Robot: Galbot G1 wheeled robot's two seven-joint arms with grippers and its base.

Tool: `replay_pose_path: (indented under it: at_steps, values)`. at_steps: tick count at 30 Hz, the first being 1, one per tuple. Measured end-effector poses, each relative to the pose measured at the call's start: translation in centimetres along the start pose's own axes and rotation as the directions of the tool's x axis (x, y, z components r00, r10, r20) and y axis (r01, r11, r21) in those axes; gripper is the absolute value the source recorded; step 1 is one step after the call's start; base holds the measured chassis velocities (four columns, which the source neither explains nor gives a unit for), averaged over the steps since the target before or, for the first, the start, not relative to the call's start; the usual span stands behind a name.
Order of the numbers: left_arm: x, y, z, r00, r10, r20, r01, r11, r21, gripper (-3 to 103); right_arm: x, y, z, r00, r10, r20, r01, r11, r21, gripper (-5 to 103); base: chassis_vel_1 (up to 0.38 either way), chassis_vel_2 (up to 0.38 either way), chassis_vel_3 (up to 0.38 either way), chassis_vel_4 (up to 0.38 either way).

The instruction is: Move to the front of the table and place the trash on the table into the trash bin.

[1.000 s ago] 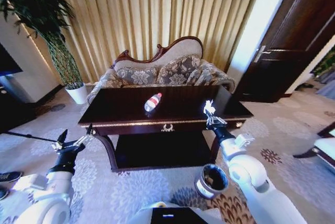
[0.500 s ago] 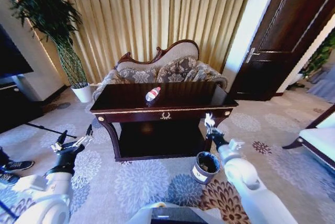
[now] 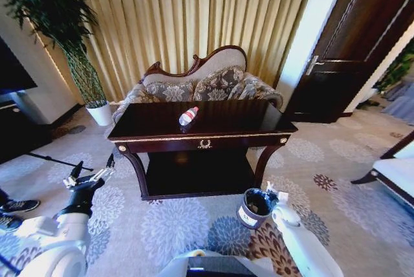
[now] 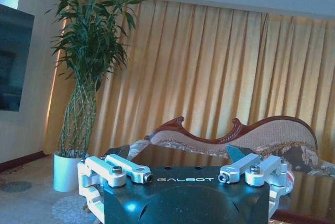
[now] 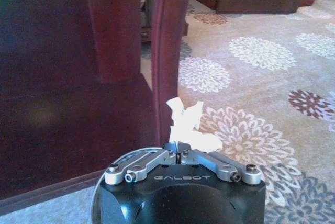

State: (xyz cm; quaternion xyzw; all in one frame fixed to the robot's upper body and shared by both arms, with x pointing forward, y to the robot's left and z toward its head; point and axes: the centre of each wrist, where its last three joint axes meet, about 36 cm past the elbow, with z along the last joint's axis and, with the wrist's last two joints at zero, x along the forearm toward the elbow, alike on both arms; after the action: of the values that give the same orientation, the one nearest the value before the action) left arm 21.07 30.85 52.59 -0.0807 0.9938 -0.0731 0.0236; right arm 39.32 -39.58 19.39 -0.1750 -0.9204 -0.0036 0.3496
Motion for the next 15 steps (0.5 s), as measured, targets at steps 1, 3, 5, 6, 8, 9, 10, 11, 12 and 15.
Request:
replay_pose_path:
  at_steps: [1,3,5,6,8,9,10,11,12,15]
  values:
    - [0.01,-0.01,0.01,1.000,-0.001,0.000,0.001,1.000,0.001,100,-0.47,0.09,-0.05,1.000,0.005,-0.004,-0.005,1.000,-0.002,0,0.000,0.000,0.000,0.000]
    - [0.03,-0.02,0.03,1.000,-0.002,0.000,0.002,1.000,0.003,100,-0.79,0.36,-0.15,1.000,0.006,-0.007,-0.006,1.000,-0.001,-1,0.000,0.000,0.000,0.000]
    - [0.05,-0.03,0.05,1.000,-0.002,0.000,0.002,1.000,0.005,100,-0.88,0.55,-0.23,1.000,0.002,-0.004,-0.002,1.000,0.006,4,0.000,0.000,0.000,0.000]
    - [0.07,-0.03,0.07,1.000,-0.002,0.000,0.002,1.000,0.005,100,-0.90,0.67,-0.23,1.000,0.001,-0.003,-0.001,1.000,0.013,9,0.000,0.000,0.000,0.000]
    - [0.11,-0.03,0.09,1.000,0.000,-0.001,0.000,1.000,0.006,100,-0.91,0.71,-0.15,1.000,0.000,-0.003,0.000,1.000,0.022,15,0.000,0.000,0.000,0.000]
    - [0.12,-0.03,0.11,1.000,0.001,-0.001,-0.001,1.000,0.007,100,-0.91,0.70,-0.10,1.000,0.000,-0.003,0.000,1.000,0.024,21,0.000,0.000,0.000,0.000]
    - [0.14,-0.03,0.12,1.000,0.002,-0.001,-0.002,1.000,0.007,100,-0.91,0.60,0.07,1.000,-0.003,-0.006,0.003,1.000,0.030,25,0.000,0.000,0.000,0.000]
    - [0.14,-0.03,0.12,1.000,0.002,-0.001,-0.002,1.000,0.007,100,-0.91,0.60,0.07,1.000,-0.003,-0.006,0.003,1.000,0.030,25,0.000,0.000,0.000,0.000]
    - [0.15,-0.03,0.12,1.000,0.002,0.000,-0.002,1.000,0.008,100,-0.86,0.49,0.24,1.000,-0.008,-0.009,0.009,0.999,0.035,31,0.000,0.000,0.000,0.000]
    - [0.15,-0.04,0.13,1.000,0.004,0.000,-0.004,1.000,0.008,100,-0.69,0.12,0.63,1.000,-0.015,-0.014,0.016,0.999,0.045,47,0.000,0.000,0.000,0.000]
